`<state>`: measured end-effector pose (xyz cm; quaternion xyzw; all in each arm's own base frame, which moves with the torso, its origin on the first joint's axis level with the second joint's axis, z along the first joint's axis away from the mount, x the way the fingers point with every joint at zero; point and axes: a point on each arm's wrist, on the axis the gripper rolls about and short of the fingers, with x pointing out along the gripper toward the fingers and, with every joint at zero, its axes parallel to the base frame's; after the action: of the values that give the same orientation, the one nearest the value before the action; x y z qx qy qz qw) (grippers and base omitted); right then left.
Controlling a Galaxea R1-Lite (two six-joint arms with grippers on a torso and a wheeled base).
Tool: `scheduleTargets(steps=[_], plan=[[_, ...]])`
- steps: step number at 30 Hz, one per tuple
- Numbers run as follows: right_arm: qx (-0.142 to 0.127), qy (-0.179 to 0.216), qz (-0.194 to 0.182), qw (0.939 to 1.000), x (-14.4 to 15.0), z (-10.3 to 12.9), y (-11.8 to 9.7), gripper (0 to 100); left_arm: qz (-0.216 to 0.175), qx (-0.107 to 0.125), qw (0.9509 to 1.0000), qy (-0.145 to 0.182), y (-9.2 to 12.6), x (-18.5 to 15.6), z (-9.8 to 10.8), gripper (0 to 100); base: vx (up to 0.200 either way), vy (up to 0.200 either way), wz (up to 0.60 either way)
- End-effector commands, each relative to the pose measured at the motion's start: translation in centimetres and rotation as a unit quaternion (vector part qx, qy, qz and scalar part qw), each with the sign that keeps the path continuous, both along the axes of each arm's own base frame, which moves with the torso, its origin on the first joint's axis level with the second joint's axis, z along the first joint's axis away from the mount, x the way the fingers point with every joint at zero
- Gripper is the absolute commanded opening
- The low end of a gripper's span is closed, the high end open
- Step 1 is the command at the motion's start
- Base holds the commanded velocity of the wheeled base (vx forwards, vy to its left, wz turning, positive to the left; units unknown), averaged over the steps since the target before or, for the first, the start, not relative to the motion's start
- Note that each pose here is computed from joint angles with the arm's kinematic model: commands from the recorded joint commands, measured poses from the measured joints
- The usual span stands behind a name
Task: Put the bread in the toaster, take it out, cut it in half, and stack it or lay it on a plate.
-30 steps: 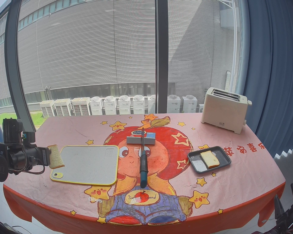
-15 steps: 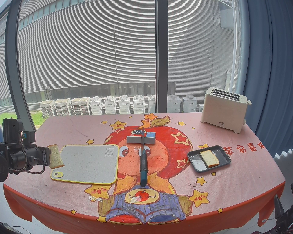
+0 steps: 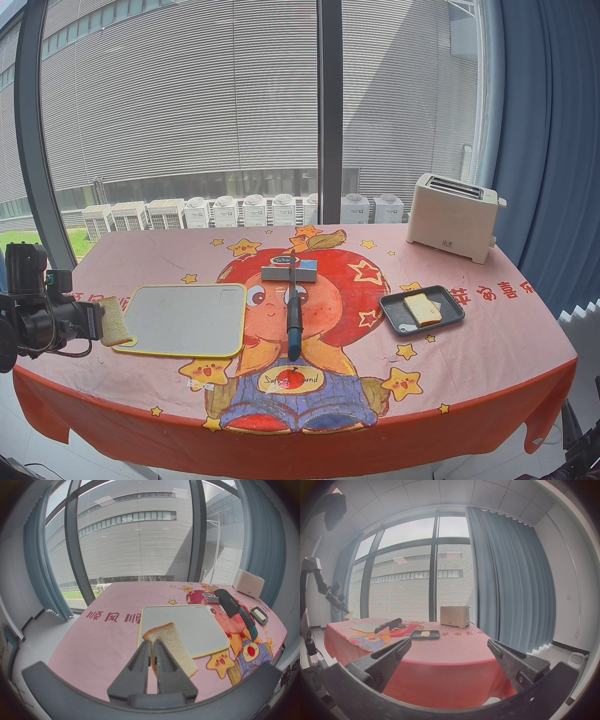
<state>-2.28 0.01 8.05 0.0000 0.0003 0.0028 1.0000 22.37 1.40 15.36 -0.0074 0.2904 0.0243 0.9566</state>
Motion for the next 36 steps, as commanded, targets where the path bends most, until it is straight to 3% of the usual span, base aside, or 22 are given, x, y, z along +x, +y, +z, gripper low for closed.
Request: scheduleTargets(steps=[1, 12, 36], plan=[[0.000, 0.000, 0.000, 1.0000, -0.01, -0.47, 0.00, 100, 0.000, 0.000, 1.0000, 0.000, 0.02, -0.01, -0.02, 0, -0.200, 0.000, 0.00], [0.000, 0.000, 0.000, 1.0000, -0.01, -0.47, 0.00, 100, 0.001, 0.003, 1.0000, -0.004, 0.03, 0.05, 0.17, 0, -0.036, 0.000, 0.00], [0.000, 0.000, 0.000, 1.0000, -0.01, -0.47, 0.00, 100, 0.001, 0.002, 1.0000, -0.003, 0.00, -0.01, 0.12, 0, 0.000, -0.200, 0.00]])
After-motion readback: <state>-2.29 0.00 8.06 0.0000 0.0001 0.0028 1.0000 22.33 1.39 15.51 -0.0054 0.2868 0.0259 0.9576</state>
